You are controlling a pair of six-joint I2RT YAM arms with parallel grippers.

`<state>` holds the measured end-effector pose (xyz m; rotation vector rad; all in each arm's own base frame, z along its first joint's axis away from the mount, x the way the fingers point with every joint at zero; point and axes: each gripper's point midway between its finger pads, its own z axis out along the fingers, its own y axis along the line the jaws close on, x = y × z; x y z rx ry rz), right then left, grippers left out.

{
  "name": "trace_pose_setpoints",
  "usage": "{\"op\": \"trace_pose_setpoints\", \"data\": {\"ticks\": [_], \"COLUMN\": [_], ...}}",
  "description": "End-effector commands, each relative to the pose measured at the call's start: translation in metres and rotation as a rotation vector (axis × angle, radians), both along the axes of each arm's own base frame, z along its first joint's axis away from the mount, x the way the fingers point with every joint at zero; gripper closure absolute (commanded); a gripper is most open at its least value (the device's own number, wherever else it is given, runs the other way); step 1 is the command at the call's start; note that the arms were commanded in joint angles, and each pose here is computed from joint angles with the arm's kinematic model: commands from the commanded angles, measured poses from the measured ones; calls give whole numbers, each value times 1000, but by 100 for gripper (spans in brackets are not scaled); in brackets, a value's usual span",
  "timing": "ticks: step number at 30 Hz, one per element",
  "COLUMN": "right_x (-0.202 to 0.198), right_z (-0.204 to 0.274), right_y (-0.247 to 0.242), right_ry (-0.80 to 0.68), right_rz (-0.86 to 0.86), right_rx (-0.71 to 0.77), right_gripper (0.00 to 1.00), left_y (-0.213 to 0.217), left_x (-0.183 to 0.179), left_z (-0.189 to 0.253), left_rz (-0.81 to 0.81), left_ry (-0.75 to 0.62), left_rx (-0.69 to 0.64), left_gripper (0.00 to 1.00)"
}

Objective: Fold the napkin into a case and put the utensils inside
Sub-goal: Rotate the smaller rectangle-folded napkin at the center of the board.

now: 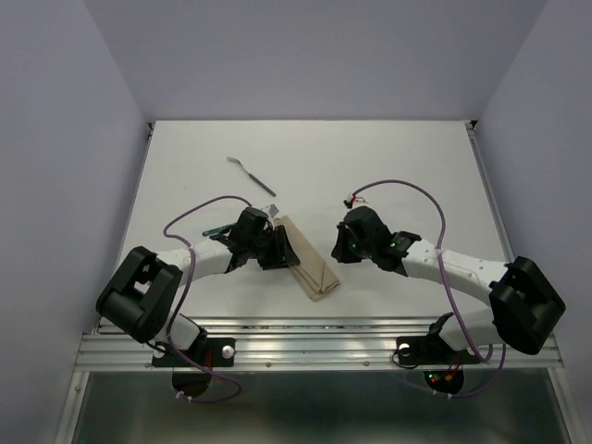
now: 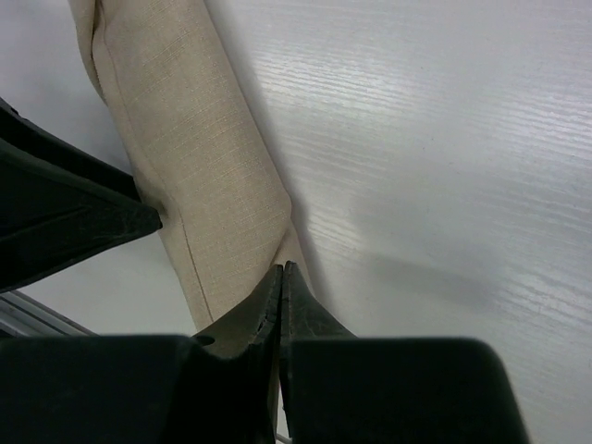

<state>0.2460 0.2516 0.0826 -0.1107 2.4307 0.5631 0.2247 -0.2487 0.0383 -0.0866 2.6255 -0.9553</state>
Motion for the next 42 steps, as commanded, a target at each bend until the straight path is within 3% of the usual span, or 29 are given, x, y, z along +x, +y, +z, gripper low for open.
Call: {"op": "trace_pose_setpoints", "data": {"ticks": [1,4,10,17,27,37,42], "right_x": [10,8,-6,-36,-69,-62,-55], "right_z": [20,19,21,1,-51,-32,-16], "right_y": [12,12,25,48,74,72,71], "right_ry": [-44,-38,-30,31,125,62,20], "right_rz": [28,39,93,167,263,258,237], "right_rx": [39,36,43,54,-15,-33,-29], "right_gripper": [96,96,96,97,99,96,95], "left_y": [-5,-4,5,37,51,48,43], "left_x": [2,0,3,22,37,42,42], "left_z": [10,15,37,51,26,-5,-13], "left_rz": [-21,-21,11,114,206,183,167], "left_ry": [-41,-48,-91,-133,-93,-57,-44], "left_rx": [-41,-43,-21,17,14,41,23], "left_gripper": [29,22,21,30,37,38,48]}}
